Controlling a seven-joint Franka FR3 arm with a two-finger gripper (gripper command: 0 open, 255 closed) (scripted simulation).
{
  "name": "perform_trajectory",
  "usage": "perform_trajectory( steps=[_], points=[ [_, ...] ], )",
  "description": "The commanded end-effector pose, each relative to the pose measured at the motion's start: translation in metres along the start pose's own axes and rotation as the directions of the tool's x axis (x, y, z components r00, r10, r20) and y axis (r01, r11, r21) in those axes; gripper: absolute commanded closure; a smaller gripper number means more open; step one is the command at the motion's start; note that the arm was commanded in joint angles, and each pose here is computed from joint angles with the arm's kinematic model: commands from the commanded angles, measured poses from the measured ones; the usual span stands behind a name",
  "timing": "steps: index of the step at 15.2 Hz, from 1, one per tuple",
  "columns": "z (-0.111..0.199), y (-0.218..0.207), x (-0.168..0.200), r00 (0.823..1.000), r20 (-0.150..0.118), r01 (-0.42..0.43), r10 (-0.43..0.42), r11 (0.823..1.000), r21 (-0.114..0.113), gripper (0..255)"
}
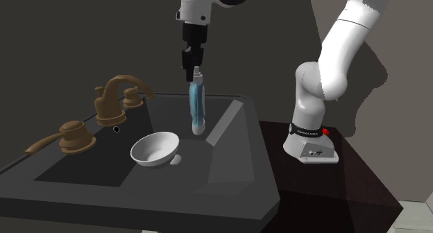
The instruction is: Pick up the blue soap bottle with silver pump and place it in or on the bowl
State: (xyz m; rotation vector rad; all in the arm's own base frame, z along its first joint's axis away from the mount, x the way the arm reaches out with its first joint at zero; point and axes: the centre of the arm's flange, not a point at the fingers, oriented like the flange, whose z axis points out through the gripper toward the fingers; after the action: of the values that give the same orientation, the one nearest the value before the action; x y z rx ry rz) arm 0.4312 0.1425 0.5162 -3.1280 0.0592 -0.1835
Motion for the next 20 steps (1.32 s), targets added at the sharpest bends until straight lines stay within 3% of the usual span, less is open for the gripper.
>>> perform_trajectory(
  steps=[1,13,20],
  points=[
    [-0.01,-0.005,0.019,1.0,0.0,0.0,0.0,1.0,0.0,255],
    [-0.072,-0.043,0.16,1.0,0.0,0.0,0.0,1.0,0.0,255],
    [-0.035,-0.043,0.156,1.0,0.0,0.0,0.0,1.0,0.0,255]
  ],
)
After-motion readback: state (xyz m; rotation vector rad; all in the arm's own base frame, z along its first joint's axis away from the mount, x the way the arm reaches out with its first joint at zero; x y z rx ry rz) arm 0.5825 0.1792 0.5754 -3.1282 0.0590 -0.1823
